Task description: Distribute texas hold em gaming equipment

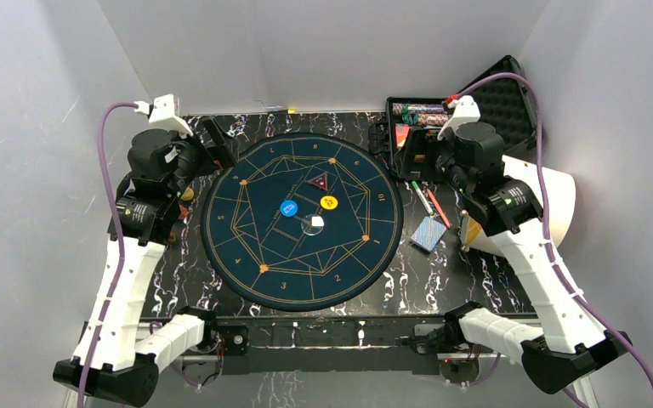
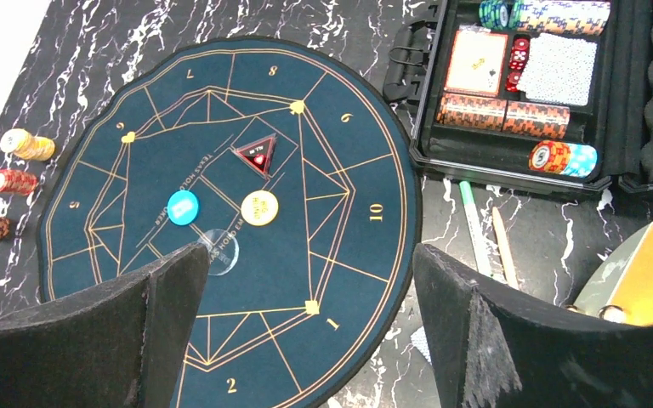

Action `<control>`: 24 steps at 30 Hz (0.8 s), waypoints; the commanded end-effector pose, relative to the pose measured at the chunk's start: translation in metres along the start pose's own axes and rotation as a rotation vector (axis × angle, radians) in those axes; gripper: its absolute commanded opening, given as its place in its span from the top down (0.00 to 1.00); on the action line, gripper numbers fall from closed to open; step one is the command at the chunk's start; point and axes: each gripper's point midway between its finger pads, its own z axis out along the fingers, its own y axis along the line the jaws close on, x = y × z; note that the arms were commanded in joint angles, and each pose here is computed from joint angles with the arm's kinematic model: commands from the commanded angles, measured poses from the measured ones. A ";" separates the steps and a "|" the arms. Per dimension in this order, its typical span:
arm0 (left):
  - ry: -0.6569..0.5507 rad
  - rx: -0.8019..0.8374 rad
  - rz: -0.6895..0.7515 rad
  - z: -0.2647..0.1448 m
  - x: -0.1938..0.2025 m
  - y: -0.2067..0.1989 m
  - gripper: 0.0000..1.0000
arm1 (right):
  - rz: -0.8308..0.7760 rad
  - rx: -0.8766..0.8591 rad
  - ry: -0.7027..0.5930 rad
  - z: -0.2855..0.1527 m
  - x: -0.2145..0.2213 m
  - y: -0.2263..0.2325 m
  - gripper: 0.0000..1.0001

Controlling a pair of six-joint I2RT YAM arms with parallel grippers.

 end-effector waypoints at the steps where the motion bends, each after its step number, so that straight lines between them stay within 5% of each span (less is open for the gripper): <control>1: 0.017 0.024 -0.008 -0.004 0.000 -0.004 0.02 | -0.018 0.022 -0.090 -0.007 -0.025 -0.001 0.02; 8: 0.132 0.013 0.003 -0.001 0.025 0.000 0.02 | 0.001 -0.234 0.013 0.037 -0.001 0.053 0.02; 15: 0.254 0.063 -0.050 -0.003 0.066 -0.004 0.02 | -0.121 -0.345 0.245 0.128 0.083 0.141 0.02; 19: 0.303 0.109 -0.093 -0.010 0.082 -0.011 0.02 | -0.198 -0.319 0.311 0.174 0.123 0.167 0.02; 24: 0.323 0.111 -0.109 -0.017 0.094 -0.008 0.02 | -0.301 -0.112 0.386 0.220 0.151 0.127 0.02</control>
